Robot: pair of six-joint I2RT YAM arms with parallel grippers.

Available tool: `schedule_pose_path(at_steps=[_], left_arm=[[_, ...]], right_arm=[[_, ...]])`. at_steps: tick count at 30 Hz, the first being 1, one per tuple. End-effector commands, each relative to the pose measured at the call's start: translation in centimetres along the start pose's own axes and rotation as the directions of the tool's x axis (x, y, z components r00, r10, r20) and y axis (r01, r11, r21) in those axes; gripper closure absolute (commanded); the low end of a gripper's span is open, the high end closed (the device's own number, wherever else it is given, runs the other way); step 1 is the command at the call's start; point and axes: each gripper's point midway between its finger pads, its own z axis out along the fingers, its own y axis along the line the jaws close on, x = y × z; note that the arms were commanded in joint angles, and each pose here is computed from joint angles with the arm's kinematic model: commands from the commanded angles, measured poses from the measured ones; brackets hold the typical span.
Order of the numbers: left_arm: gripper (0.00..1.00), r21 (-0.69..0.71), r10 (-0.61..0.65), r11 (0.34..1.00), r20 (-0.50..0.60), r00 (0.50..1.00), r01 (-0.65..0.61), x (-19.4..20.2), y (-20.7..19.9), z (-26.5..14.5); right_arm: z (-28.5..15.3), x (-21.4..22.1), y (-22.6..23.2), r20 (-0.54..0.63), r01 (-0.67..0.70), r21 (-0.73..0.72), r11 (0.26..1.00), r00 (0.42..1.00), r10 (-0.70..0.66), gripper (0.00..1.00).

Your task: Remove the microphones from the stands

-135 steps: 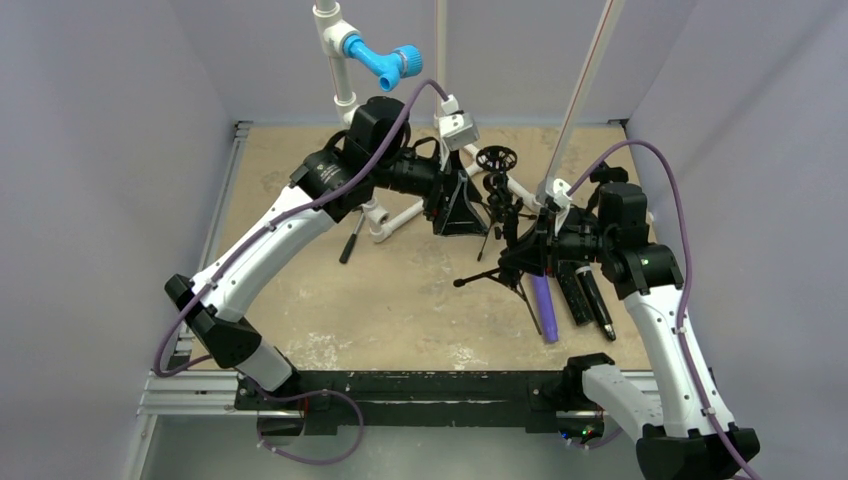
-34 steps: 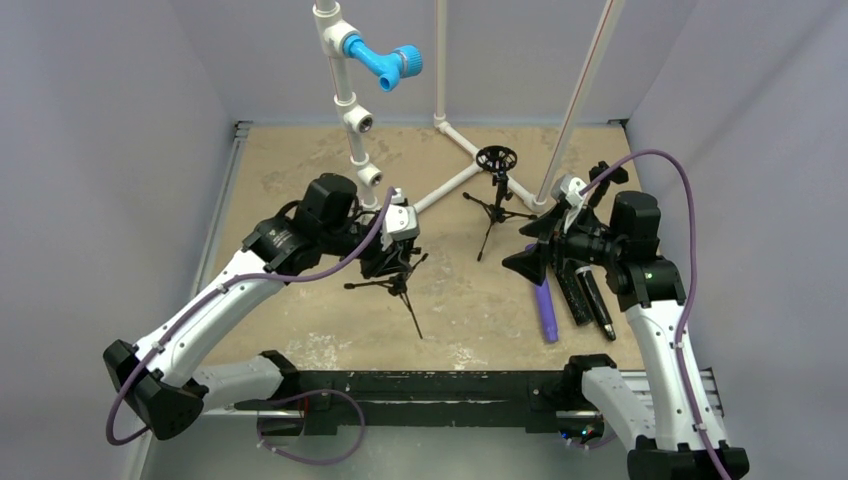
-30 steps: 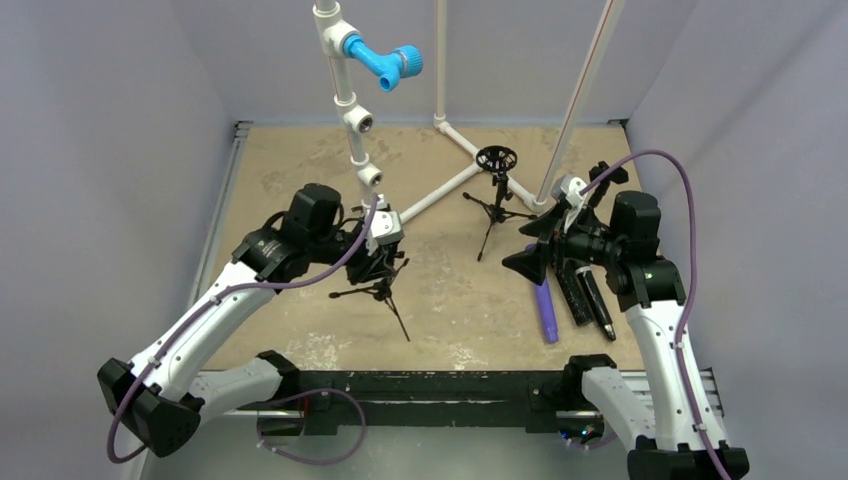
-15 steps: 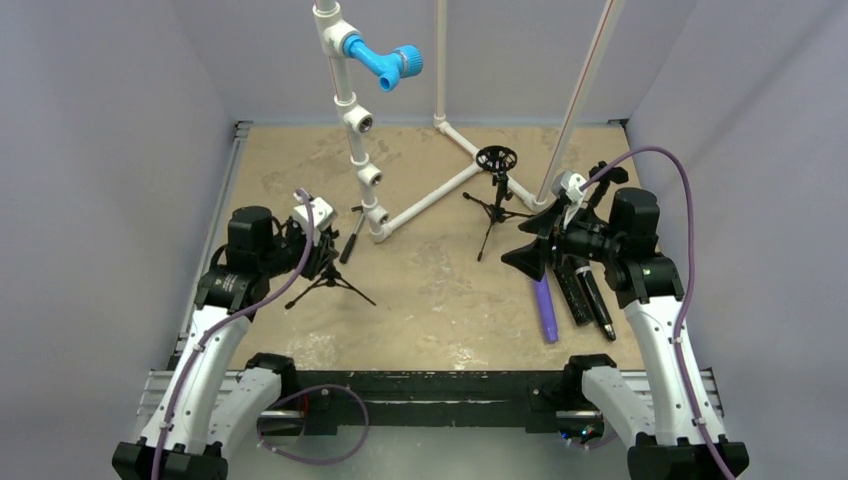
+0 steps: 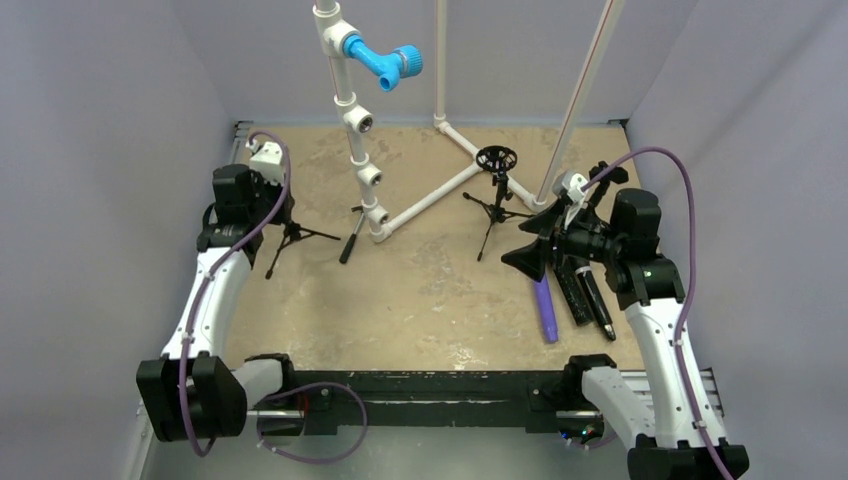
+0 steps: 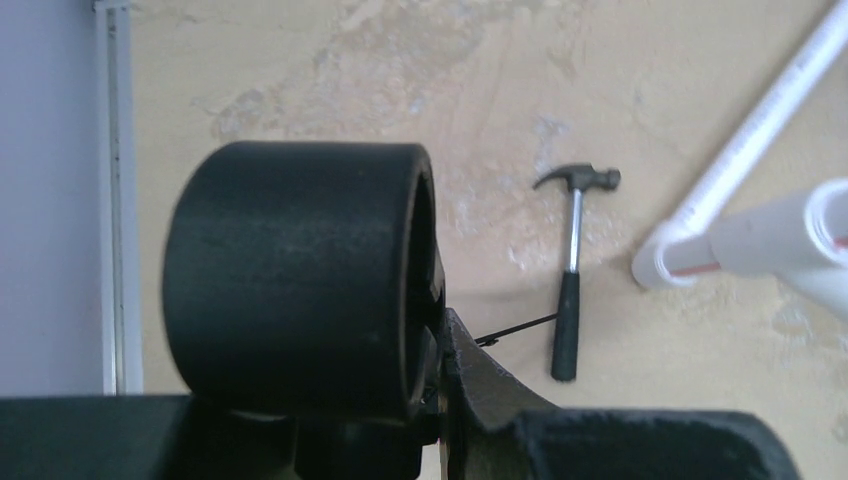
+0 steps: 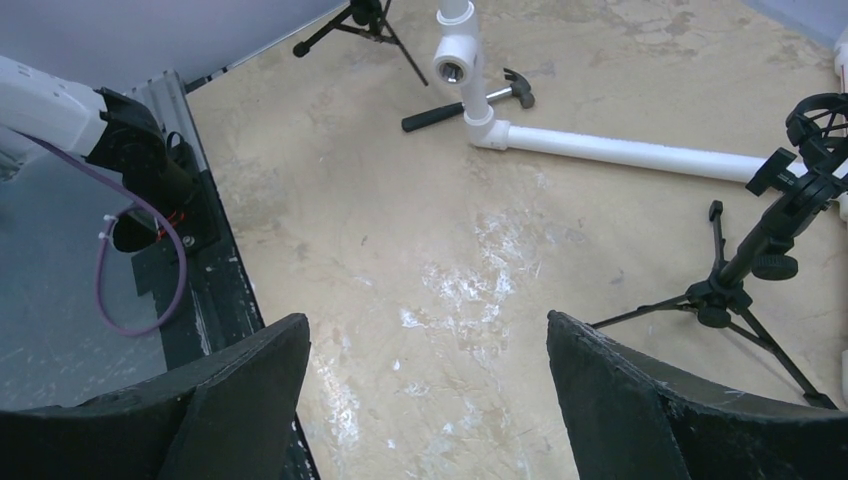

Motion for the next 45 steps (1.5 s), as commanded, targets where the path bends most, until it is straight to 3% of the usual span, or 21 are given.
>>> schedule_pose_path(at_steps=[1,15,25,35,45], left_arm=[[1.00,-0.094,-0.027,0.994,0.257,0.966,0.052,-9.1,2.8,0.5],[1.00,-0.024,-0.150,0.986,0.274,0.950,0.163,-10.1,2.9,5.8],[1.00,-0.063,-0.124,0.988,0.192,0.974,0.138,-5.8,3.4,9.2],[1.00,-0.067,-0.133,0.987,0.146,0.980,0.144,-3.3,2.8,9.3],[1.00,-0.072,-0.140,0.985,0.187,0.972,0.156,-4.9,2.9,7.9]], right_arm=[[-0.4,-1.0,0.5,0.034,0.042,-0.001,0.999,0.999,-0.042,0.14],[-0.5,-0.4,0.5,0.029,0.055,0.015,0.998,0.998,-0.056,0.13],[-0.5,-0.2,0.3,0.030,0.049,0.018,0.999,0.998,-0.049,0.13],[-0.5,-0.2,0.2,0.035,0.039,0.019,0.999,0.999,-0.039,0.13],[-0.5,0.2,0.2,0.036,0.039,0.024,0.999,0.999,-0.040,0.13]])
